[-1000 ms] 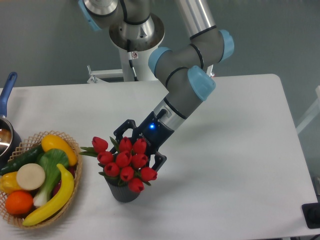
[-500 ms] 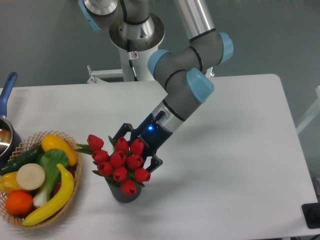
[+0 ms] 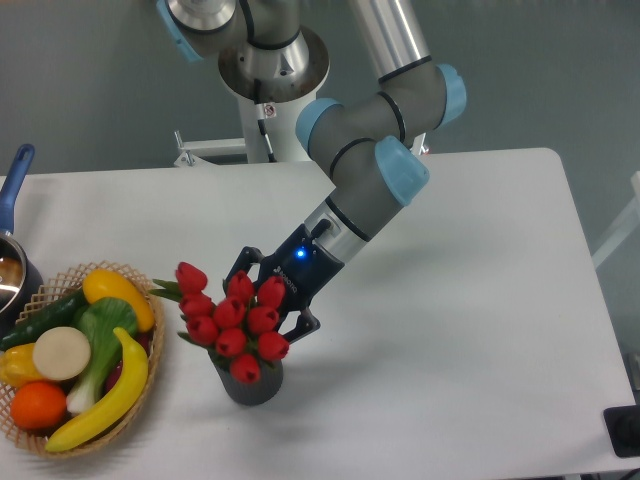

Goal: Pick up the flowers from the vase
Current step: 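Close the gripper around the tulip stems just below the blooms, then lift the gripped tulips upward, pulling the stems out of the vase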

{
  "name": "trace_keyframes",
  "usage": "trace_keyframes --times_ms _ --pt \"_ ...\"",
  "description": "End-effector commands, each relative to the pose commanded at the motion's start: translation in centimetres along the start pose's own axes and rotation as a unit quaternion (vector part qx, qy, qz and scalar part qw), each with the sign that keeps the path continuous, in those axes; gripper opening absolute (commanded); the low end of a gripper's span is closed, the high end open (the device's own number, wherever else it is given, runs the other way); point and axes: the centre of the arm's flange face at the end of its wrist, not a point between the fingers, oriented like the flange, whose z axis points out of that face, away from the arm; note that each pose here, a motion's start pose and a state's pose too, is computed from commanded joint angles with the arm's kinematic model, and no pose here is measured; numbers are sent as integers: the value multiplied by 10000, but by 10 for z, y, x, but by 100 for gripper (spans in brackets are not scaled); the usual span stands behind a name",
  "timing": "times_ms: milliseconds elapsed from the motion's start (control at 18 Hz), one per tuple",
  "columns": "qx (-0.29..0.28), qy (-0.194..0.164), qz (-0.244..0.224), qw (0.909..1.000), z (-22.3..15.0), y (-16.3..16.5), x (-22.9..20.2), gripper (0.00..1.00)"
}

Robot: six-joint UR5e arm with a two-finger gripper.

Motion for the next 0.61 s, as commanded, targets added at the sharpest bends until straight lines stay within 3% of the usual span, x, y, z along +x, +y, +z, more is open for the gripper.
trace_keyframes --times_ms 278,611 --pt "161 36 -56 9998 -2 -2 1 49" --pt "217 -1 -83 9997 -9 -2 -1 49"
